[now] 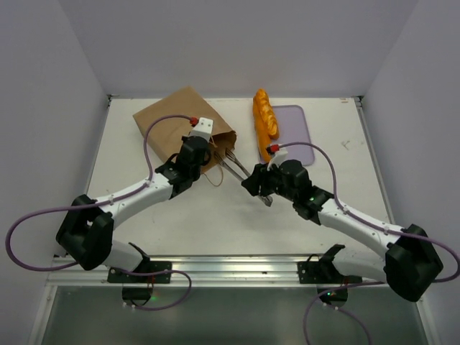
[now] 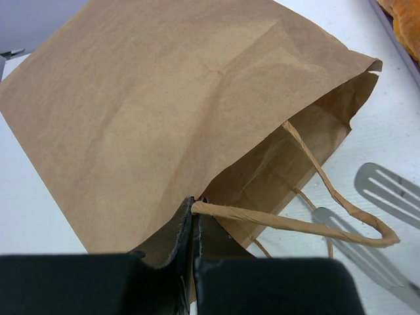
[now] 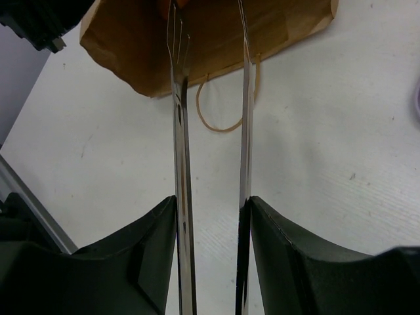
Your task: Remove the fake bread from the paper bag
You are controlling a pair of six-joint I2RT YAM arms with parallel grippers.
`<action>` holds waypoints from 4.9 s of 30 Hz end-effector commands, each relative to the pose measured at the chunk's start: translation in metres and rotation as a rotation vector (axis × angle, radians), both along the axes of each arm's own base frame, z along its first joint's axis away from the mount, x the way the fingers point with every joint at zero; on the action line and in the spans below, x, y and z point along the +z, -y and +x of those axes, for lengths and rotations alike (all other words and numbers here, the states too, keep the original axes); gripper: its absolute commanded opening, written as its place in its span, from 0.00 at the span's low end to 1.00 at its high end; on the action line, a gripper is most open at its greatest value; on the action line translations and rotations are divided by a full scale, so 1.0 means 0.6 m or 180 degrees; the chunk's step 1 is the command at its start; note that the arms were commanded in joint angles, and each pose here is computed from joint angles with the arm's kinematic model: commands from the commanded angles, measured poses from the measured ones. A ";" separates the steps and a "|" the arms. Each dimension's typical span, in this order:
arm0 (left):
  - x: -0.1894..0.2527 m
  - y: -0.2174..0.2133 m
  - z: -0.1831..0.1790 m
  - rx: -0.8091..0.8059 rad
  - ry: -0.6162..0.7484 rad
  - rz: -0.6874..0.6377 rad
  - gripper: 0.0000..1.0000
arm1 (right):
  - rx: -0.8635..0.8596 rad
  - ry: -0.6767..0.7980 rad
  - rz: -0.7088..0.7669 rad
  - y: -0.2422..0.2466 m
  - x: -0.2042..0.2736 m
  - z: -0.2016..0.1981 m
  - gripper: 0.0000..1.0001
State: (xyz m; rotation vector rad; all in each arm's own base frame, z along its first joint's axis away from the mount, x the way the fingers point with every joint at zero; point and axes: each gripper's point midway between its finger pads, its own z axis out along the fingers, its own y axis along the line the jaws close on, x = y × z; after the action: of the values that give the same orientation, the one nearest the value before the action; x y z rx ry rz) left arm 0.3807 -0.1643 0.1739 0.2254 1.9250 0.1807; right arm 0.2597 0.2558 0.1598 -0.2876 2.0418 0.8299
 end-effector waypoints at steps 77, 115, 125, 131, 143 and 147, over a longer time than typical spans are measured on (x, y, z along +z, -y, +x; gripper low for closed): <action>0.132 0.061 -0.055 -0.0136 -0.0003 -0.0456 0.00 | -0.0875 0.0886 -0.0403 -0.211 -0.106 0.159 0.45; 0.116 0.073 -0.074 -0.0266 -0.0074 -0.0535 0.00 | -0.0994 0.0939 -0.0629 -0.224 -0.121 0.204 0.45; 0.105 0.068 -0.081 -0.0263 -0.0109 -0.0514 0.00 | -0.1015 0.0942 -0.0658 -0.224 -0.127 0.215 0.44; 0.109 0.068 -0.080 -0.0255 -0.0092 -0.0510 0.00 | -0.0974 0.0914 -0.0654 -0.232 -0.134 0.217 0.33; 0.093 0.073 -0.061 -0.0187 -0.0028 -0.0453 0.00 | -0.0913 0.0907 -0.0535 -0.216 -0.102 0.194 0.20; 0.075 0.074 -0.041 -0.0111 -0.0002 -0.0397 0.00 | -0.0908 0.0879 -0.0499 -0.197 -0.089 0.176 0.18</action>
State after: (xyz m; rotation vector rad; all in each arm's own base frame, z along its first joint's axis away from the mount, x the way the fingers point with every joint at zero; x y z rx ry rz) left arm 0.3427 -0.2083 0.2198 0.2302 1.9623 0.0184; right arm 0.3657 0.3779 0.0604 -0.2497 1.9101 0.3623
